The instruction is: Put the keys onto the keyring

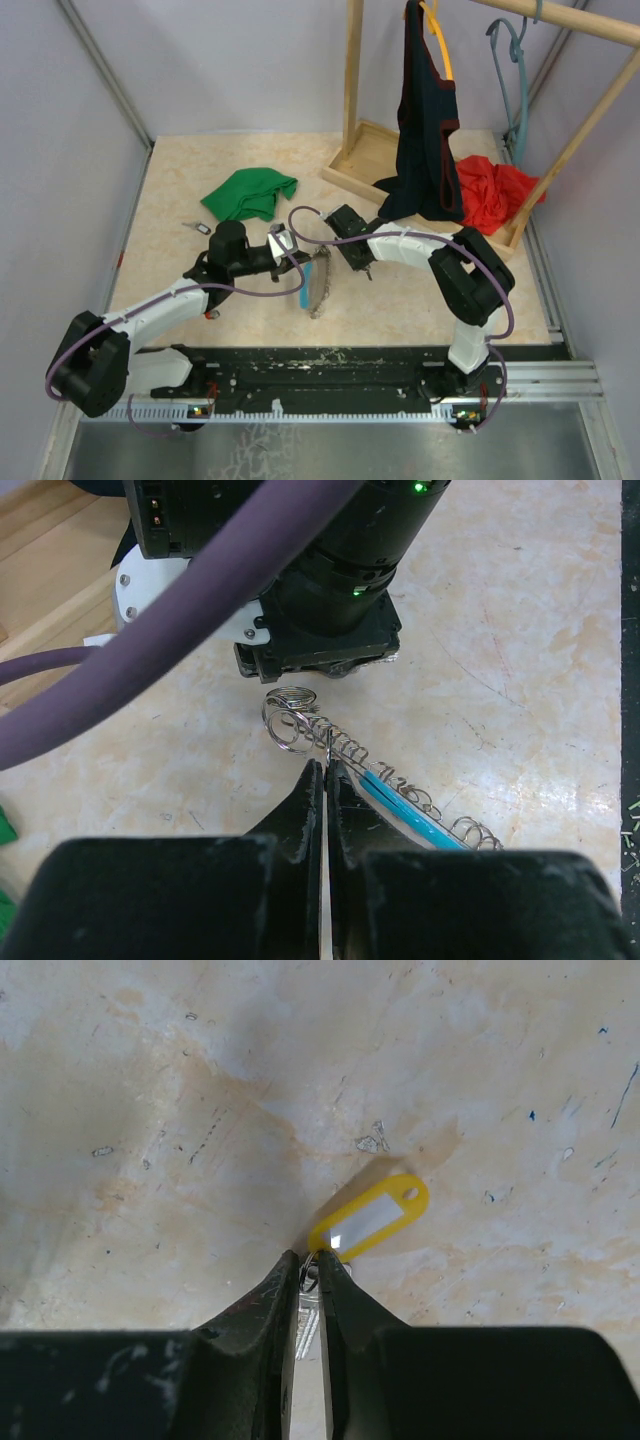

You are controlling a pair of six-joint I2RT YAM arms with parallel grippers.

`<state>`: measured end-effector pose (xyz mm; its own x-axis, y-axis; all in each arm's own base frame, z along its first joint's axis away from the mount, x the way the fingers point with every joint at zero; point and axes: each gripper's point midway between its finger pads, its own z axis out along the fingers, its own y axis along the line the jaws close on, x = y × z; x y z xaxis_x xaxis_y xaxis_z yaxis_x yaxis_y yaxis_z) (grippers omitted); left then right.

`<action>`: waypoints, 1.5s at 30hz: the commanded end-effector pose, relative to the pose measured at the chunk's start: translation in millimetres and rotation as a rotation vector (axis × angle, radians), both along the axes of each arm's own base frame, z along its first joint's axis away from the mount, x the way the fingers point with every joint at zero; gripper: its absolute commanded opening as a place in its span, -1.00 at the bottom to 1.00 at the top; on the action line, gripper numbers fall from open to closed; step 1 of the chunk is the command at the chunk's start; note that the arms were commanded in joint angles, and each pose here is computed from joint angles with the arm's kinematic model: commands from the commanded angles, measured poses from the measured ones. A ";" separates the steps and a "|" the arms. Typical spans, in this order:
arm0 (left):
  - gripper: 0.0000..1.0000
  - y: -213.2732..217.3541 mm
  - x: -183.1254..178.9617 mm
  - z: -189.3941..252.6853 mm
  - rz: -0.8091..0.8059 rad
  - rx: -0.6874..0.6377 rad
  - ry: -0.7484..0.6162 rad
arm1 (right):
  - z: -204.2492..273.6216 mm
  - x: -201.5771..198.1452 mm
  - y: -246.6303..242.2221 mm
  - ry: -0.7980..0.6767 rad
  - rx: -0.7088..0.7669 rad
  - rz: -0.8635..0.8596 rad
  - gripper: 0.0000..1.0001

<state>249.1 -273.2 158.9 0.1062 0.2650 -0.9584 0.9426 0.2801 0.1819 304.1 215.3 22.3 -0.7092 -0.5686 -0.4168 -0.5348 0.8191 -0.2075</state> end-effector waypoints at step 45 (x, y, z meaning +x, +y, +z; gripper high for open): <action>-1.00 2.9 25.7 29.3 0.179 -0.055 -0.055 | 205.8 -40.4 63.7 -0.569 0.859 0.580 -1.00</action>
